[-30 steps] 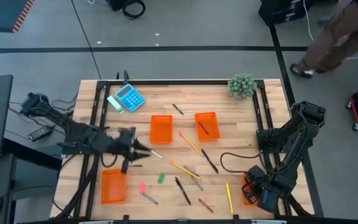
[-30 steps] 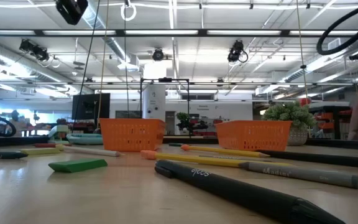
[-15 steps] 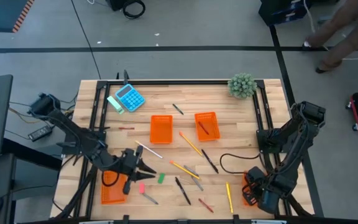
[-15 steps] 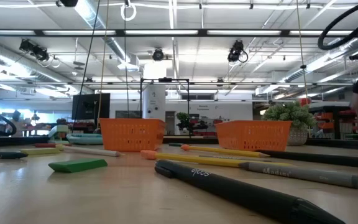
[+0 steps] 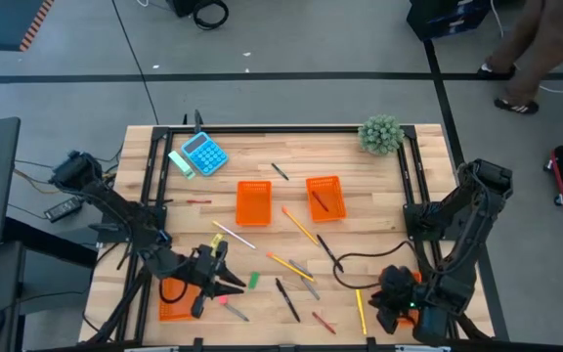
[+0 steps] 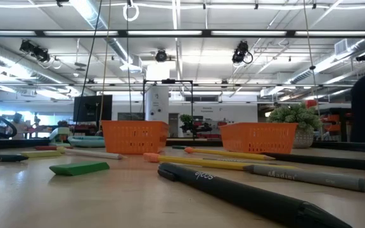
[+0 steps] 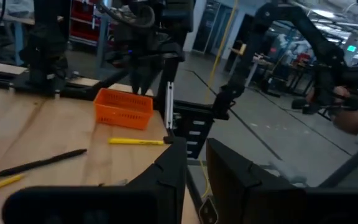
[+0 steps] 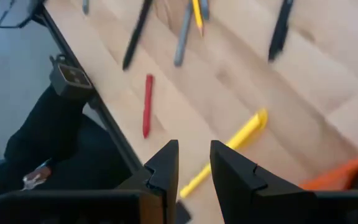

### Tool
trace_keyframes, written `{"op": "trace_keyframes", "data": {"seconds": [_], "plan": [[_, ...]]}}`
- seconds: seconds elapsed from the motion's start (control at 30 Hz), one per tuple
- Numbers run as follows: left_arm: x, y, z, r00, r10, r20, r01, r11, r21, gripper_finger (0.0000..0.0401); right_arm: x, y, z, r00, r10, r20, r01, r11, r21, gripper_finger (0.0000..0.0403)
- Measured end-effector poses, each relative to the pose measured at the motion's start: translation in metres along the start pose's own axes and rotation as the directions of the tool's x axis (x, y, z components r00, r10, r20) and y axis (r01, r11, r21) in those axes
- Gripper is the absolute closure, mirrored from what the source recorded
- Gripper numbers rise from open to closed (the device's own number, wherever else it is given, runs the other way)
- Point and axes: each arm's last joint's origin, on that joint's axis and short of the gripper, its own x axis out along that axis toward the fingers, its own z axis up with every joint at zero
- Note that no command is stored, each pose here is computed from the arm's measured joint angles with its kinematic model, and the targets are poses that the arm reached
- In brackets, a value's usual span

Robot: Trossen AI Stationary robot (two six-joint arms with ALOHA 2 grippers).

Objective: Sort crayons/erasers/pens/pencils in bins
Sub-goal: Put the top black pen into the bottom right orange bin

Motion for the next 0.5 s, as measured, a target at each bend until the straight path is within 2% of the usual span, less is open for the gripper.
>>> {"op": "trace_keyframes", "data": {"seconds": [0.33,0.5], "plan": [[-0.006,-0.014,0.007,0.993,-0.075,0.09,0.07,0.996,0.052,0.0333,0.02,0.008,0.026,0.996,-0.001,0.087,0.011,0.994,-0.11,0.0304],[-0.009,-0.019,0.011,0.986,-0.102,0.133,0.096,0.994,0.052,0.0334,0.047,0.021,0.036,0.997,0.026,0.078,-0.011,0.984,-0.18,0.0304]]}}
